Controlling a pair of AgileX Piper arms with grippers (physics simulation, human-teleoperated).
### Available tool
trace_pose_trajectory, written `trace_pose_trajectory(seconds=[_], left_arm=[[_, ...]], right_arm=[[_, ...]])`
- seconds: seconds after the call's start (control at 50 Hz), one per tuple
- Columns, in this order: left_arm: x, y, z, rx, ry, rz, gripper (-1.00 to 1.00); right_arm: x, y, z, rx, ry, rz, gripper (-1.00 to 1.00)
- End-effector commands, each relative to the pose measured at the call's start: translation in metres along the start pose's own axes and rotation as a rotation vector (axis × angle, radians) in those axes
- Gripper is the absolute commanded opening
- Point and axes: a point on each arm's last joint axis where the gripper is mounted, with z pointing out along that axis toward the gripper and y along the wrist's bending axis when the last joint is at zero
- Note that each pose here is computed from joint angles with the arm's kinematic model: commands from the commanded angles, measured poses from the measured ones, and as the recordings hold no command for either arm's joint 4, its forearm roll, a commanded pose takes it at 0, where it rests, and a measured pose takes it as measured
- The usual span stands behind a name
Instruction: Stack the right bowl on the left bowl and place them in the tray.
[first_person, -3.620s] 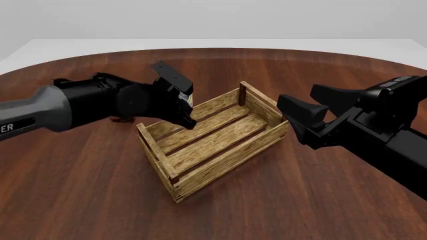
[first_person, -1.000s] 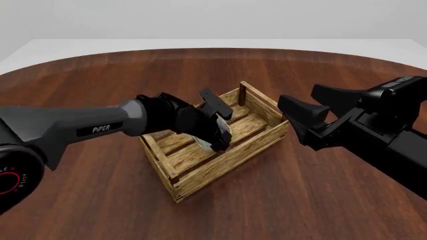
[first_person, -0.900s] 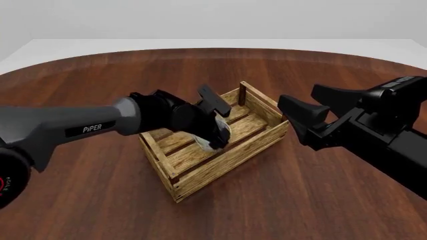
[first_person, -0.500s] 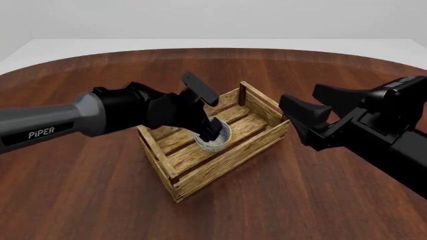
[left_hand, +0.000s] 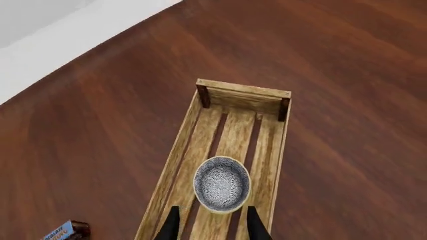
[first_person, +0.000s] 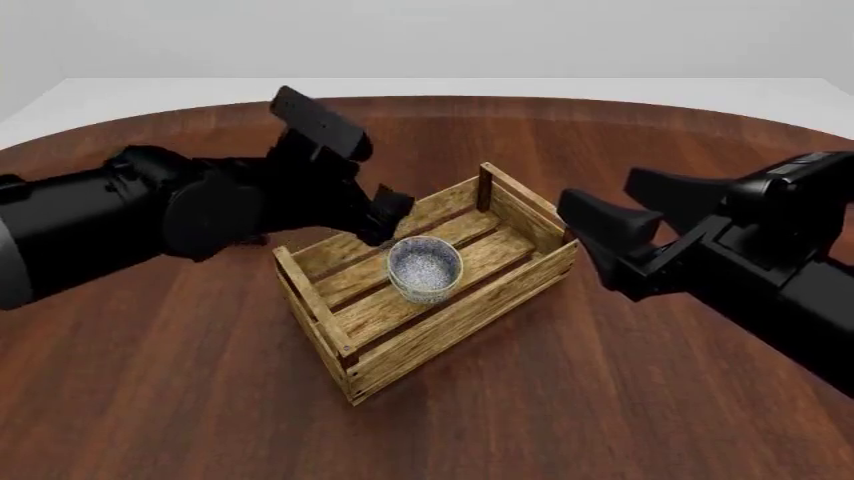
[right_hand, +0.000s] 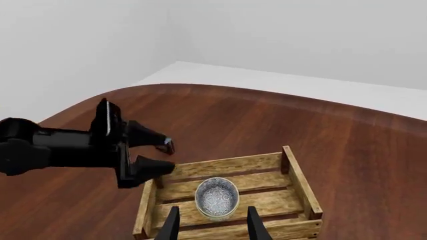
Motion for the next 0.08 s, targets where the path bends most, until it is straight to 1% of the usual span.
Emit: trace_pose_trajectory(seconds=[0.02,0.08], left_arm=[[0.005,0.003,-0.043,-0.03,-0.133,-0.037,1.0],[0.011,0.005,-0.055,-0.043,-0.16,-0.046,1.0]], right_arm=[[0.003,-0.002,0.006,0.007,0.011,-0.005,1.0],[0.006,-0.003,0.01,0.013,0.017,-0.009,1.0]])
